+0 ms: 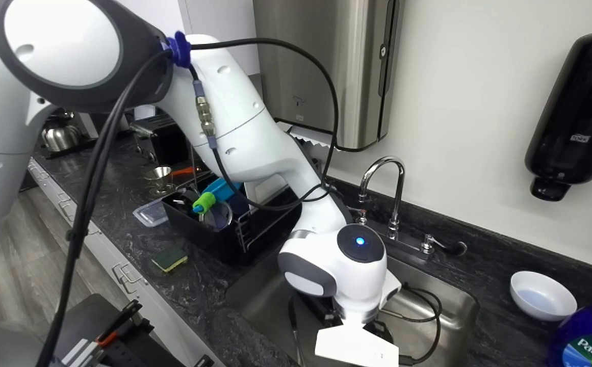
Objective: Pick up the blue cup from the dish rack and put it in the sink.
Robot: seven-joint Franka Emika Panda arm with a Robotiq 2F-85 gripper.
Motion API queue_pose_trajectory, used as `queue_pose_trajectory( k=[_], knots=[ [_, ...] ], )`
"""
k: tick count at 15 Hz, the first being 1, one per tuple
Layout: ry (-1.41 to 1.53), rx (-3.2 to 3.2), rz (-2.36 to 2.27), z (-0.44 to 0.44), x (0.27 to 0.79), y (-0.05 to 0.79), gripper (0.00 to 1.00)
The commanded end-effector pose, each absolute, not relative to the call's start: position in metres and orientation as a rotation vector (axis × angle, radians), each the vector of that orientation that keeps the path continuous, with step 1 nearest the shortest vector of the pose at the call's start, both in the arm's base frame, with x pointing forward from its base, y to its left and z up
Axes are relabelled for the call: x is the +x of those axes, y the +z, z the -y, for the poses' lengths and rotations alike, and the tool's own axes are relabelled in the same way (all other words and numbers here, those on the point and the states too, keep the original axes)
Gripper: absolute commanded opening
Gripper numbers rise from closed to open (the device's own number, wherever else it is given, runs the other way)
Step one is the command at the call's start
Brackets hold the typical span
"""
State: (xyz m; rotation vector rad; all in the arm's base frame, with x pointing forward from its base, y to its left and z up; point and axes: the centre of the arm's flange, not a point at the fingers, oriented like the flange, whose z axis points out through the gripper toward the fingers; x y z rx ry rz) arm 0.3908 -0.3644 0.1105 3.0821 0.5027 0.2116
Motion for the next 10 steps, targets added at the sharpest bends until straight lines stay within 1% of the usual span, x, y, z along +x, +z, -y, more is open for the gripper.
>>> queue_pose_trajectory(
  k=[1, 10],
  knots=[
    [0.27, 3.101, -0.542, 0.378, 0.397, 0.113, 0.02],
    [0.283, 3.107, -0.64, 0.401, 0.388, 0.099, 0.02]
  ],
)
